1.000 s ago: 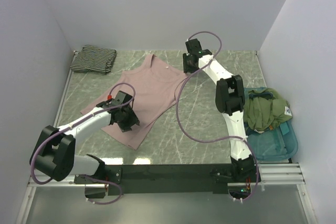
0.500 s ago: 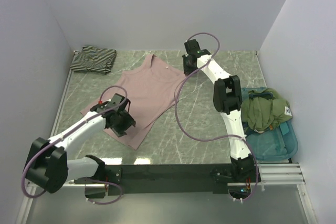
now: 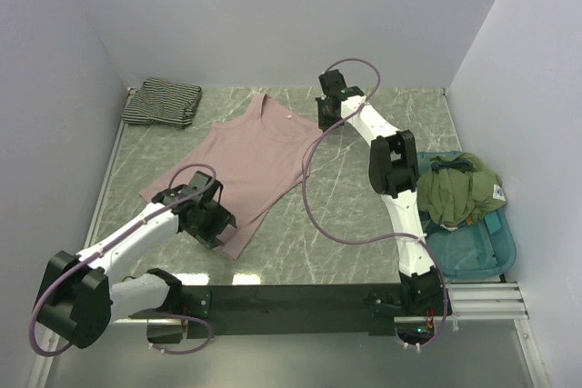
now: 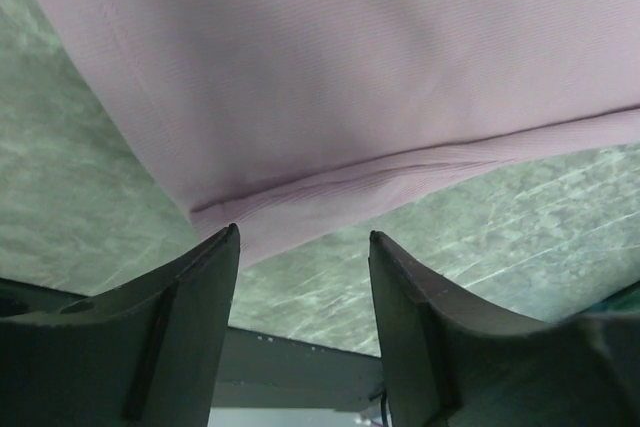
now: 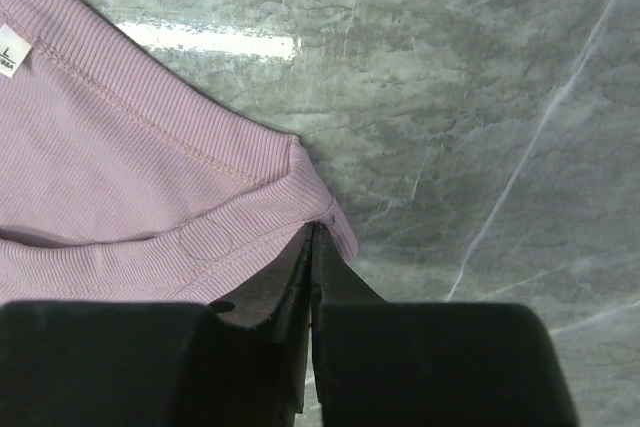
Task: Fold and stack the tank tops
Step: Flatten the tank top out
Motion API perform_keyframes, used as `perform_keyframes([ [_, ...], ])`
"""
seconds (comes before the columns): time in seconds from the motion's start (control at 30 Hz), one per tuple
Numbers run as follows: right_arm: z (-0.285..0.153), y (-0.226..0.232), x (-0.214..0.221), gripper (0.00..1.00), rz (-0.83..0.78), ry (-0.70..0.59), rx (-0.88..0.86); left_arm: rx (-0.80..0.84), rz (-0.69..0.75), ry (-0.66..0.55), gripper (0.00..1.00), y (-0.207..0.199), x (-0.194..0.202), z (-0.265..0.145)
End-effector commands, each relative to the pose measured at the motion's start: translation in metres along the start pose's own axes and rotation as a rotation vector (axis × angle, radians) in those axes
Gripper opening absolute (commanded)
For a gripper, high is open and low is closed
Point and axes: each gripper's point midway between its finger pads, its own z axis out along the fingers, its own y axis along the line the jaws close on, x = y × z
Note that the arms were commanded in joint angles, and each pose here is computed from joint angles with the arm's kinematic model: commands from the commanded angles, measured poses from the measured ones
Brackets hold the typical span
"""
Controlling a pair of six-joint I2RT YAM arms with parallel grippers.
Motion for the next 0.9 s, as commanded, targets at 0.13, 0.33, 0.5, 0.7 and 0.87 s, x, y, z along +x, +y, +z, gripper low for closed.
perform_keyframes([
  [0.13,-0.009,-0.002,-0.012,0.01,0.023,-0.040,-0.001,0.024,-0.080,0.069,0.66,-0.002,0.015,-0.006],
  [0.33,-0.014,-0.006,-0.011,0.00,0.027,-0.049,0.008,0.034,-0.149,0.073,0.63,0.004,0.017,-0.005],
  [0.5,-0.013,-0.010,-0.004,0.00,0.038,-0.034,0.017,0.016,-0.157,0.065,0.60,0.010,0.017,-0.001],
  [0.7,-0.011,-0.024,0.004,0.00,0.077,-0.021,0.043,0.005,-0.147,0.062,0.61,0.010,0.016,0.005],
  [0.87,-0.014,-0.037,0.006,0.00,0.109,-0.018,0.066,-0.003,-0.138,0.070,0.60,0.010,0.017,0.010],
])
